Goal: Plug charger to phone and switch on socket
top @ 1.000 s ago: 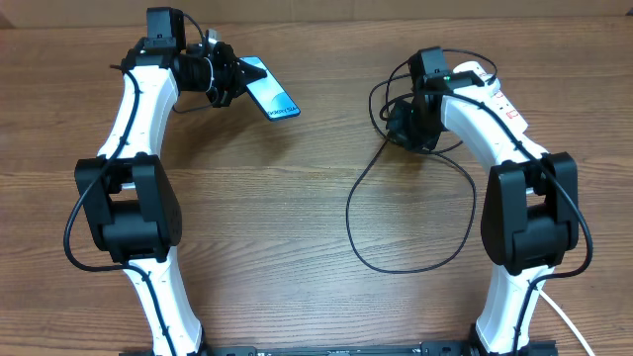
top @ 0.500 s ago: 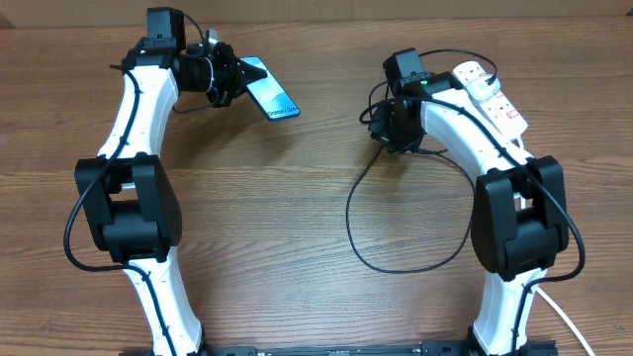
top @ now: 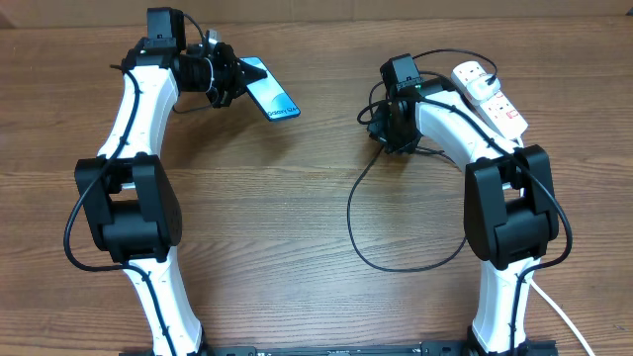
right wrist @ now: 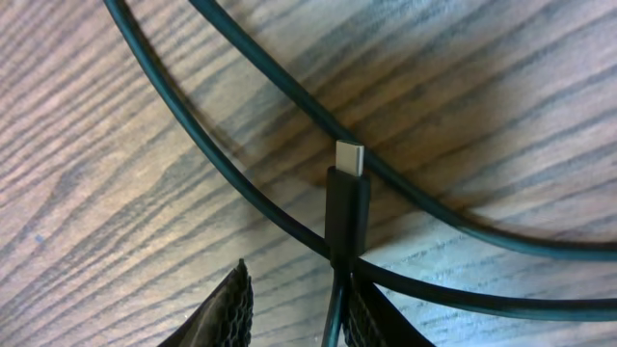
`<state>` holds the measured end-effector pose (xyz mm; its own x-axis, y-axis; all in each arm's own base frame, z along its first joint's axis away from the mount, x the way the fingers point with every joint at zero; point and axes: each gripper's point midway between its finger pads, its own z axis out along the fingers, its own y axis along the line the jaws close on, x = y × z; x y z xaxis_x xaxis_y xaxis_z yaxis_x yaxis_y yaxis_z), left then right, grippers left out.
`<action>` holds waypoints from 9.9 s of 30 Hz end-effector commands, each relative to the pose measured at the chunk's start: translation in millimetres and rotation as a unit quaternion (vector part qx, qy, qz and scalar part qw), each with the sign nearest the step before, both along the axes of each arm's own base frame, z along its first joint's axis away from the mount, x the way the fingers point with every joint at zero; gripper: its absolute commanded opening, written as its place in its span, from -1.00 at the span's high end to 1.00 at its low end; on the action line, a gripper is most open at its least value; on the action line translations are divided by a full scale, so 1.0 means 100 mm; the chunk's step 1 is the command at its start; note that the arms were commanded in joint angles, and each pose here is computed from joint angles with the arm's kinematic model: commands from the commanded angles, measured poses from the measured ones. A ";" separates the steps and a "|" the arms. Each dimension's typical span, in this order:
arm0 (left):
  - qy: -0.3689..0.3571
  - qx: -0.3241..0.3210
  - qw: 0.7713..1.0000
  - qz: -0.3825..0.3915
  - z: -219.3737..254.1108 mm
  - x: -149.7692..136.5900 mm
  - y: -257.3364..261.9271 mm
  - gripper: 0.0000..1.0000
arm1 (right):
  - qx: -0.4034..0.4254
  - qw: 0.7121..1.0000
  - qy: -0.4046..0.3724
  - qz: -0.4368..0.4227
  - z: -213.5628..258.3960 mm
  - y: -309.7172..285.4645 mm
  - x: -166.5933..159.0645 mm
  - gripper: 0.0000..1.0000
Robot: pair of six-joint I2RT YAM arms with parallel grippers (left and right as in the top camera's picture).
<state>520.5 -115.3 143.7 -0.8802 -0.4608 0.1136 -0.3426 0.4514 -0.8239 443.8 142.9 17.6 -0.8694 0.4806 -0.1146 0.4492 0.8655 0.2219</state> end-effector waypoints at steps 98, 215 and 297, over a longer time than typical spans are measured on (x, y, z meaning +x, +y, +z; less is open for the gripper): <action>-0.202 -0.245 0.928 -0.196 1.13 -0.34 -0.20 0.91 | 0.408 0.818 -0.116 0.390 2.02 1.81 -1.08 0.93; -0.190 -0.261 0.914 -0.245 1.11 -0.57 -0.67 0.92 | 0.432 0.804 -0.169 0.372 1.98 1.87 -0.63 0.93; 0.001 0.131 0.946 -0.298 -1.09 -0.96 -0.13 0.92 | 0.131 0.950 -0.087 0.271 1.35 0.52 -0.63 0.04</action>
